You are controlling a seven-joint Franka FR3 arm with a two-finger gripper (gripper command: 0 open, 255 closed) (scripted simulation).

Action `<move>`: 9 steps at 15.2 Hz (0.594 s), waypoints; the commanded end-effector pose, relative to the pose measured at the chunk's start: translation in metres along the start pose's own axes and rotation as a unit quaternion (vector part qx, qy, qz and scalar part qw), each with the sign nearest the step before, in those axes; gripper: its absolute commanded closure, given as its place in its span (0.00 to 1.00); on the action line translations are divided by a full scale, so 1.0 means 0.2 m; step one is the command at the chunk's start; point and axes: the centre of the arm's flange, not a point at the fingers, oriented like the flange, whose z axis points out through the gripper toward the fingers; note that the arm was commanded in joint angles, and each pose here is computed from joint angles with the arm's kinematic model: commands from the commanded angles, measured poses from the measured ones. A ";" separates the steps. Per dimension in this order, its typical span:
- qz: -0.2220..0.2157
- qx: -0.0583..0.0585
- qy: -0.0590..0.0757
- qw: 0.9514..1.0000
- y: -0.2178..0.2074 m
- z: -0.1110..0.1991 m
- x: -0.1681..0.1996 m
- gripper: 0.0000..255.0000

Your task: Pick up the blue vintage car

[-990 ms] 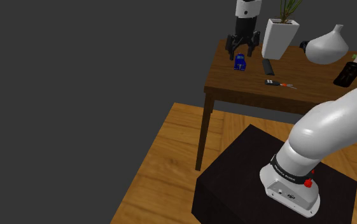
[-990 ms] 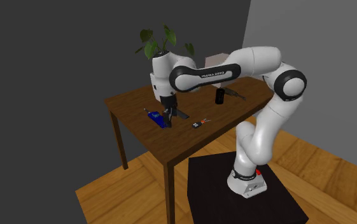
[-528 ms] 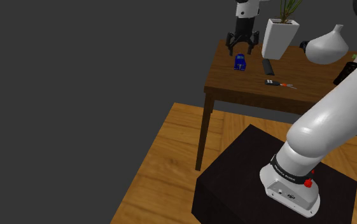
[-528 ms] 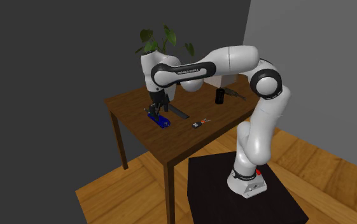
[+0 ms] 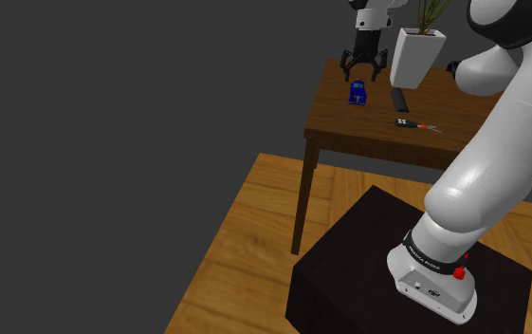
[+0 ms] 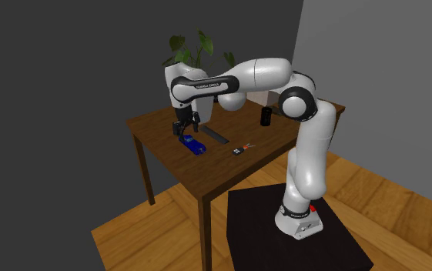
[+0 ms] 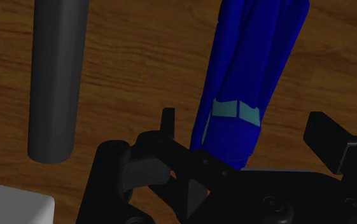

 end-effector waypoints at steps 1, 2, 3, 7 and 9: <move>0.002 0.000 0.000 1.000 0.01 0.04 0.02 0.00; 0.002 0.000 0.000 1.000 0.01 0.07 0.02 0.00; 0.002 0.000 0.000 1.000 0.00 0.10 0.02 0.00; 0.002 0.000 0.000 1.000 0.00 0.16 0.03 0.00; 0.002 0.000 0.000 1.000 0.00 0.16 0.03 1.00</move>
